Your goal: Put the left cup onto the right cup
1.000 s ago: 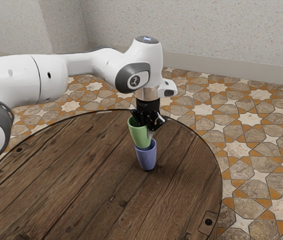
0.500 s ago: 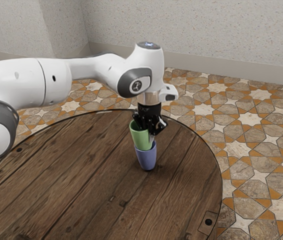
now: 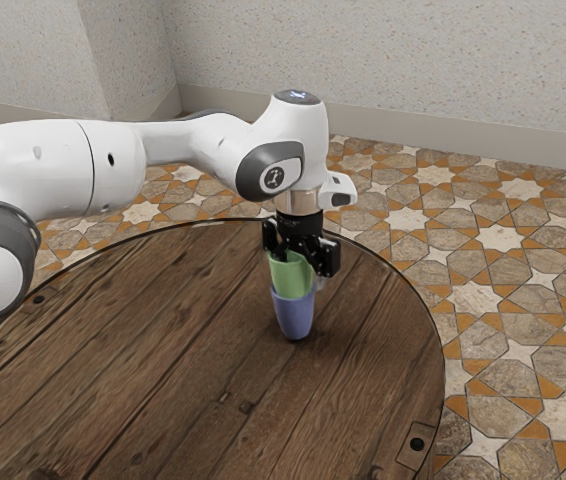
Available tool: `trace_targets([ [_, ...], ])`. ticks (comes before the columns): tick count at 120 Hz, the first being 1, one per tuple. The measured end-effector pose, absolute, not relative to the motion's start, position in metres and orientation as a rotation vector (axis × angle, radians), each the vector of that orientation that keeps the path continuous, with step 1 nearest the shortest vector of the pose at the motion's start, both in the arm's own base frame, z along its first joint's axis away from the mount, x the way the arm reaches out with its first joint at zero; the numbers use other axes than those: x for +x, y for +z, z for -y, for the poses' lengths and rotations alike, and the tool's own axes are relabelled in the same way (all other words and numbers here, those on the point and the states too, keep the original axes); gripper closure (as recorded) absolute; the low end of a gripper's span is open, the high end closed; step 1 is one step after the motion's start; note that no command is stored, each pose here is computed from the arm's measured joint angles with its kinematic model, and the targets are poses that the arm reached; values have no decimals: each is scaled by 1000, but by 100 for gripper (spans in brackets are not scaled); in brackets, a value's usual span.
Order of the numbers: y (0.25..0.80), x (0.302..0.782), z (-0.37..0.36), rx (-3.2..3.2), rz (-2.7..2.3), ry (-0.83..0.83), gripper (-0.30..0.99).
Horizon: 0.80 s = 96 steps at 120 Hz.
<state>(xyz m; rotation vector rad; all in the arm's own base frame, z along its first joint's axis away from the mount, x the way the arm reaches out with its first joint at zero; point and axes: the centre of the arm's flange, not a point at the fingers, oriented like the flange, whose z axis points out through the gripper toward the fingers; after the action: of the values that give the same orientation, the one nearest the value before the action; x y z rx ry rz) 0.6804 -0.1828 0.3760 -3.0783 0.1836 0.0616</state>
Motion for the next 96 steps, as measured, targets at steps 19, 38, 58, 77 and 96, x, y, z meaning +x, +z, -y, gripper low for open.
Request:
trace_targets([
  [19,404,679,180,-3056,-191,-11,4],
  [38,432,675,177,-3043,-191,-73,2],
  [58,464,658,173,-3022,-188,-113,1],
  [77,500,636,161,-3006,-155,-100,0],
  [96,517,612,140,-3012,-119,-2,0],
])
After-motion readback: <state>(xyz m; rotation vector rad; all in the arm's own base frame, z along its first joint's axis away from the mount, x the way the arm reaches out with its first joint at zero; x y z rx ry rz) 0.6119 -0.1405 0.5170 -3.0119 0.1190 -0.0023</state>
